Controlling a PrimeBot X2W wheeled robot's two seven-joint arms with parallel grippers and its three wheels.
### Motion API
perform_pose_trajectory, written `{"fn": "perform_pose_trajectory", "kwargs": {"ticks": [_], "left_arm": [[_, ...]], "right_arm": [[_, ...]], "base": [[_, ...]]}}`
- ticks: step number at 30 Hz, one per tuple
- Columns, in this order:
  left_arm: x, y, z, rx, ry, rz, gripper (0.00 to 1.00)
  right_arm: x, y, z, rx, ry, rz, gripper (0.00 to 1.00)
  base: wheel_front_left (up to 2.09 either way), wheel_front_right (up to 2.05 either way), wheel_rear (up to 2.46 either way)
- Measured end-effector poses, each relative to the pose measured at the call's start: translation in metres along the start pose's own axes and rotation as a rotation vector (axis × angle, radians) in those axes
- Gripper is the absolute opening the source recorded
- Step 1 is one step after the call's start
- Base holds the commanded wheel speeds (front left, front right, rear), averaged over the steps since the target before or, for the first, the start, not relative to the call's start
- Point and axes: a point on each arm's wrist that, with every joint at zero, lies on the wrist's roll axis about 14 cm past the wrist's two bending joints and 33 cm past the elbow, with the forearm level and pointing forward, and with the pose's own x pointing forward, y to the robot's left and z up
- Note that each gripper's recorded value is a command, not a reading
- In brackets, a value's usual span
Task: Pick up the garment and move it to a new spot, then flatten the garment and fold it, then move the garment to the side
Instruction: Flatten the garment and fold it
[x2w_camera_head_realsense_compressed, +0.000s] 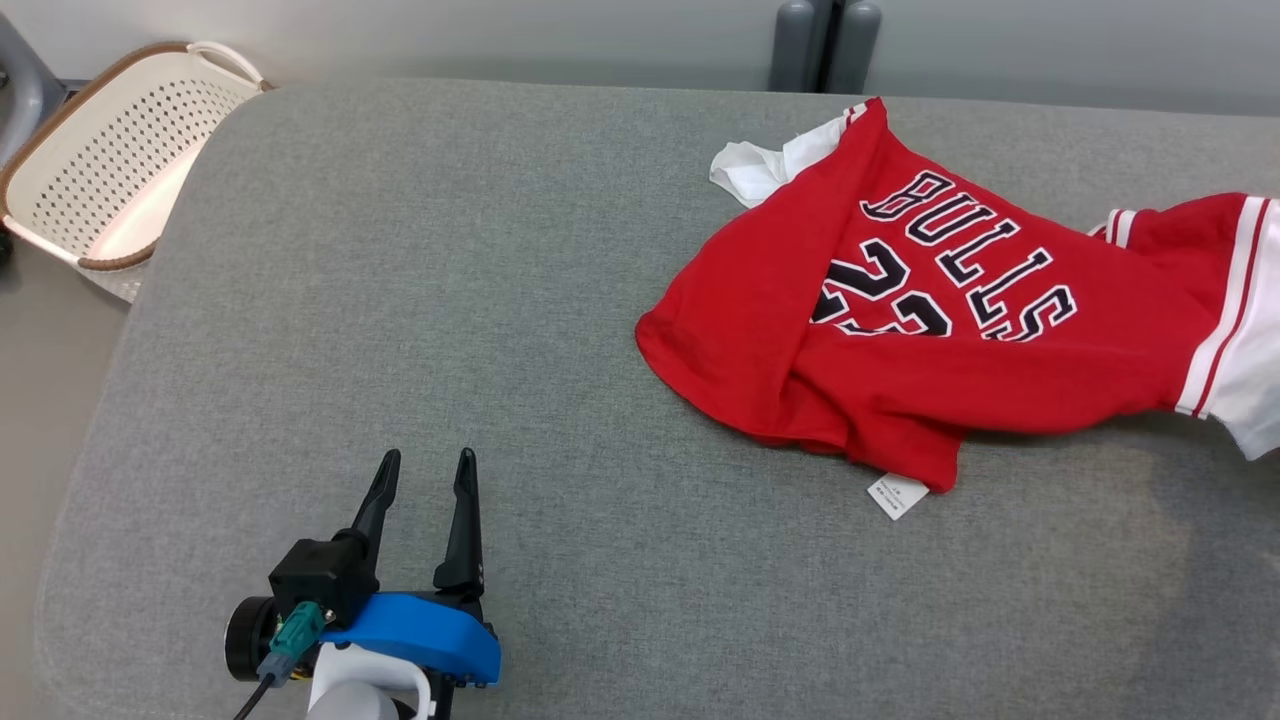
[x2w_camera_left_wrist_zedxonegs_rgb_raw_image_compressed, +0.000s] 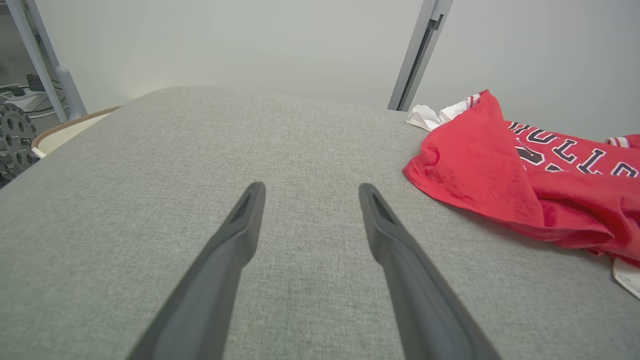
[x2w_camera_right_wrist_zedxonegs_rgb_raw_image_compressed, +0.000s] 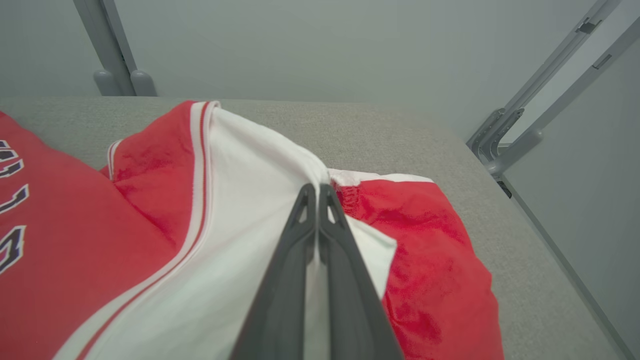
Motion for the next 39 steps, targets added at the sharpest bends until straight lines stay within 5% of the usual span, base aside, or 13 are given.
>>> {"fn": "perform_pose_trajectory", "kwargs": {"ticks": [1, 3, 9, 13, 25, 36, 37, 38, 39], "left_arm": [[0.001, -0.001, 0.0, 0.004, -0.001, -0.005, 1.0], [0.002, -0.004, 0.001, 0.005, -0.003, -0.015, 1.0], [0.007, -0.018, 0.002, 0.006, -0.008, -0.057, 1.0], [0.008, -0.025, 0.005, 0.006, -0.014, -0.08, 1.0], [0.006, -0.025, 0.005, 0.007, -0.015, -0.08, 1.0], [0.004, -0.012, 0.004, 0.006, -0.013, -0.04, 1.0], [0.003, -0.011, 0.004, 0.006, -0.012, -0.037, 1.0], [0.003, -0.01, 0.004, 0.005, -0.013, -0.033, 1.0], [0.003, -0.009, 0.005, 0.005, -0.014, -0.029, 1.0]], "right_arm": [[-0.001, -0.004, 0.006, 0.001, -0.026, -0.009, 0.94], [-0.004, -0.007, 0.014, -0.008, -0.07, -0.015, 1.0], [-0.017, 0.014, 0.032, -0.046, -0.184, 0.043, 1.0], [-0.03, 0.058, 0.034, -0.015, -0.233, 0.147, 1.0], [-0.119, 0.216, -0.05, -0.038, -0.13, 0.63, 1.0], [-0.115, 0.218, -0.079, -0.192, 0.002, 0.698, 1.0], [-0.114, 0.218, -0.081, -0.202, 0.015, 0.698, 0.95], [-0.112, 0.219, -0.083, -0.218, 0.021, 0.697, 0.75], [-0.109, 0.219, -0.083, -0.232, 0.023, 0.697, 0.41]], "base": [[0.0, 0.0, 0.0], [0.0, 0.0, 0.0], [0.0, 0.0, 0.0], [0.0, 0.0, 0.0], [0.0, 0.0, 0.0], [0.0, 0.0, 0.0], [0.0, 0.0, 0.0], [0.0, 0.0, 0.0], [0.0, 0.0, 0.0]]}}
